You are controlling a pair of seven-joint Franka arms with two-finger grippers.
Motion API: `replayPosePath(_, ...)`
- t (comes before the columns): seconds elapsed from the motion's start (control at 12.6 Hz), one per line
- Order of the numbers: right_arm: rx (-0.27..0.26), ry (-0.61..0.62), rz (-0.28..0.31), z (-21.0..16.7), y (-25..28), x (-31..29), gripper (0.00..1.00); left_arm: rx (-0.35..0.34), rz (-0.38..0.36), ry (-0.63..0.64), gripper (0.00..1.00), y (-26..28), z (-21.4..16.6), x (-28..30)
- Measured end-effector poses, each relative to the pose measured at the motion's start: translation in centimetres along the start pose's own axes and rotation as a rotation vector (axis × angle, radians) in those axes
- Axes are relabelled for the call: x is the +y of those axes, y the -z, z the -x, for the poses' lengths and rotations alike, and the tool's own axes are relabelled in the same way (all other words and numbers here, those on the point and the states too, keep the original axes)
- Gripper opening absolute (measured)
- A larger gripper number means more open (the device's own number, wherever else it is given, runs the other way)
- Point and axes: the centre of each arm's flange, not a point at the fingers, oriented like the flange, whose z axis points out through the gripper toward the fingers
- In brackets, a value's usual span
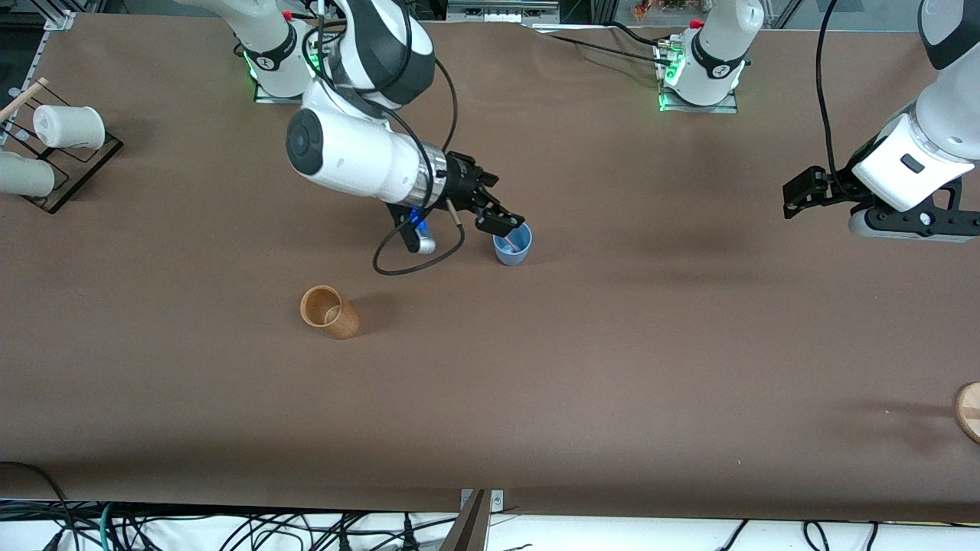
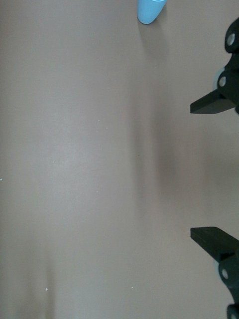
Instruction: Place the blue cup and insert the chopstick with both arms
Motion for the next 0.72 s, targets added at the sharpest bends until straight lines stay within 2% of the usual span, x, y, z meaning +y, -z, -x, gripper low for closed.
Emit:
replayPosePath(0.16,0.102,0.078,0.000,-2.2,3.8,-0.1,1.00,0.000,0.000,0.000,1.00,0.0,0.0,0.0)
replayPosePath(0.32,0.179,0.185,0.037,-6.0,7.8,0.6,1.00,0.000,0.000,0.000,1.00,0.0,0.0,0.0)
replayPosePath(0.56,0.239,0.425,0.119,-13.0,15.4,3.9,1.00,0.000,0.000,0.000,1.00,0.0,0.0,0.0)
replayPosePath(0.72,0.318,0.580,0.219,-16.7,20.9,7.0,1.00,0.001,0.000,0.000,1.00,0.0,0.0,0.0)
